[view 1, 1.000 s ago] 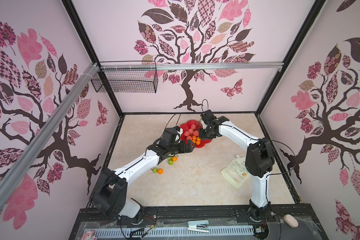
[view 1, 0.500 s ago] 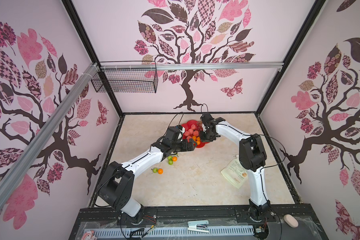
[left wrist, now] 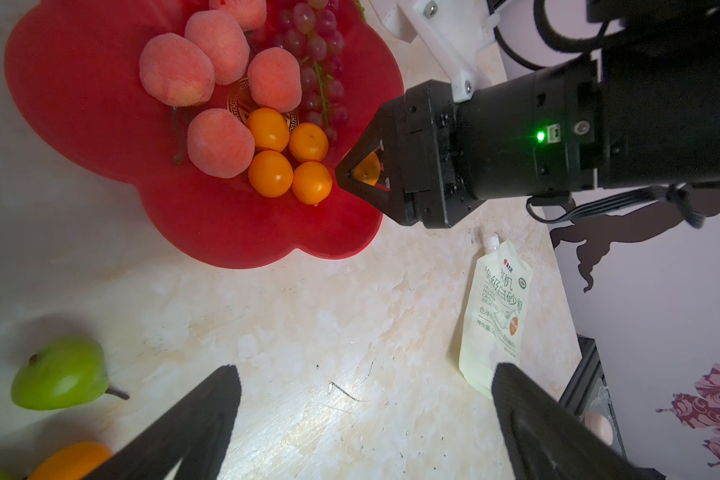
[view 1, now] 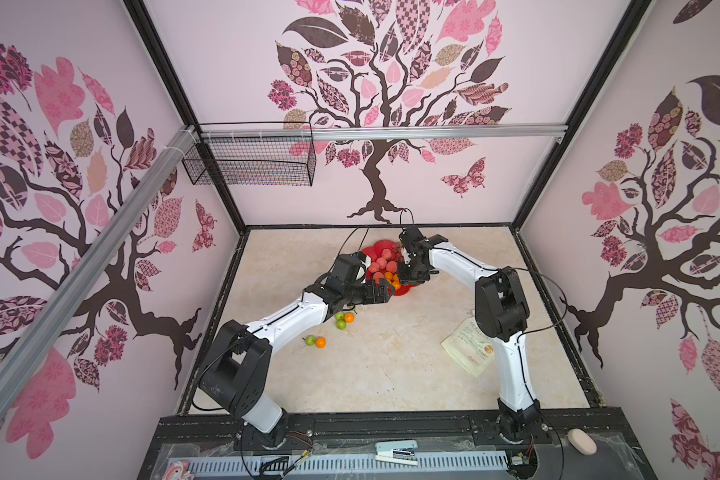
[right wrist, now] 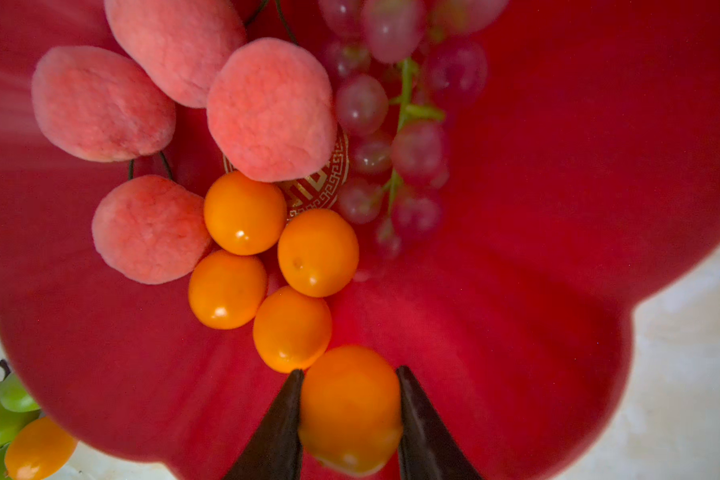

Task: Place and organize the fake fruits in the fruit bowl
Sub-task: 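Lower the kumquat into the bowl and open the right gripper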

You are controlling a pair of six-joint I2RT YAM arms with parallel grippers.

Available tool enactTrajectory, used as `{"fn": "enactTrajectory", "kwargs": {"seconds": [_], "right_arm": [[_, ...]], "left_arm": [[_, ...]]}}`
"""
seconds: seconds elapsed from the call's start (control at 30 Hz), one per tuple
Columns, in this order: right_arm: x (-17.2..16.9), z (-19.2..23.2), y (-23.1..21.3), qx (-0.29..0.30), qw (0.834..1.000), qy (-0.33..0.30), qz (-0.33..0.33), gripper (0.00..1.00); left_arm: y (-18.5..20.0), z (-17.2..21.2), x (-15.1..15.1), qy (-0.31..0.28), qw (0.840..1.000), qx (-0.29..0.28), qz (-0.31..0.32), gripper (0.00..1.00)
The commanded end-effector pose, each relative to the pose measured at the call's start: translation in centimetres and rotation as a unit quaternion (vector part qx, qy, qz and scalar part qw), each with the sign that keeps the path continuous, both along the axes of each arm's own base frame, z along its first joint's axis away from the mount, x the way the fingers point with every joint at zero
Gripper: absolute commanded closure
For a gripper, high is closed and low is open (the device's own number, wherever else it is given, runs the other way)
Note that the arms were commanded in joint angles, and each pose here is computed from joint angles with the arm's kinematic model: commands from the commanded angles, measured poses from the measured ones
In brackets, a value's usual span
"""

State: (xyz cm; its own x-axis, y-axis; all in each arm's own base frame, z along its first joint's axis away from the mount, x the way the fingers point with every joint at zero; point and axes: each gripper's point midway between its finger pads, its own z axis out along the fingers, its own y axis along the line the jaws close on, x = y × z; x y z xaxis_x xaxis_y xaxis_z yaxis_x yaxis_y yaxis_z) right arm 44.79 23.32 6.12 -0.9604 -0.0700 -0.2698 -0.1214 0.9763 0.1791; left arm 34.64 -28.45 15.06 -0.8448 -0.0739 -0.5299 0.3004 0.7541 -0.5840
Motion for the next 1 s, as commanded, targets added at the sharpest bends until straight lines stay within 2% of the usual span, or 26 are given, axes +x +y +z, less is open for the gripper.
{"fn": "enactTrajectory", "kwargs": {"seconds": [0.0, 0.47, 0.73, 0.97], "right_arm": [[0.2, -1.6, -0.1, -0.008, 1.000, 0.020, 0.002, 0.61], [0.6, 0.3, 0.0, -0.003, 1.000, 0.004, -0.002, 0.56], [0.6, 5.0, 0.2, 0.025, 0.999, -0.047, -0.010, 0.51], [-1.7, 9.1, 1.8, 0.063, 0.993, -0.099, -0.006, 0.51]], "left_arm": [[-0.6, 1.3, 0.6, -0.016, 1.000, -0.008, -0.008, 0.02], [-0.3, 2.2, 0.2, -0.022, 1.000, -0.006, -0.008, 0.02], [1.8, 4.5, -1.0, -0.044, 0.999, 0.001, 0.018, 0.02], [5.6, 5.1, -3.2, -0.044, 0.996, 0.025, 0.078, 0.02]]}}
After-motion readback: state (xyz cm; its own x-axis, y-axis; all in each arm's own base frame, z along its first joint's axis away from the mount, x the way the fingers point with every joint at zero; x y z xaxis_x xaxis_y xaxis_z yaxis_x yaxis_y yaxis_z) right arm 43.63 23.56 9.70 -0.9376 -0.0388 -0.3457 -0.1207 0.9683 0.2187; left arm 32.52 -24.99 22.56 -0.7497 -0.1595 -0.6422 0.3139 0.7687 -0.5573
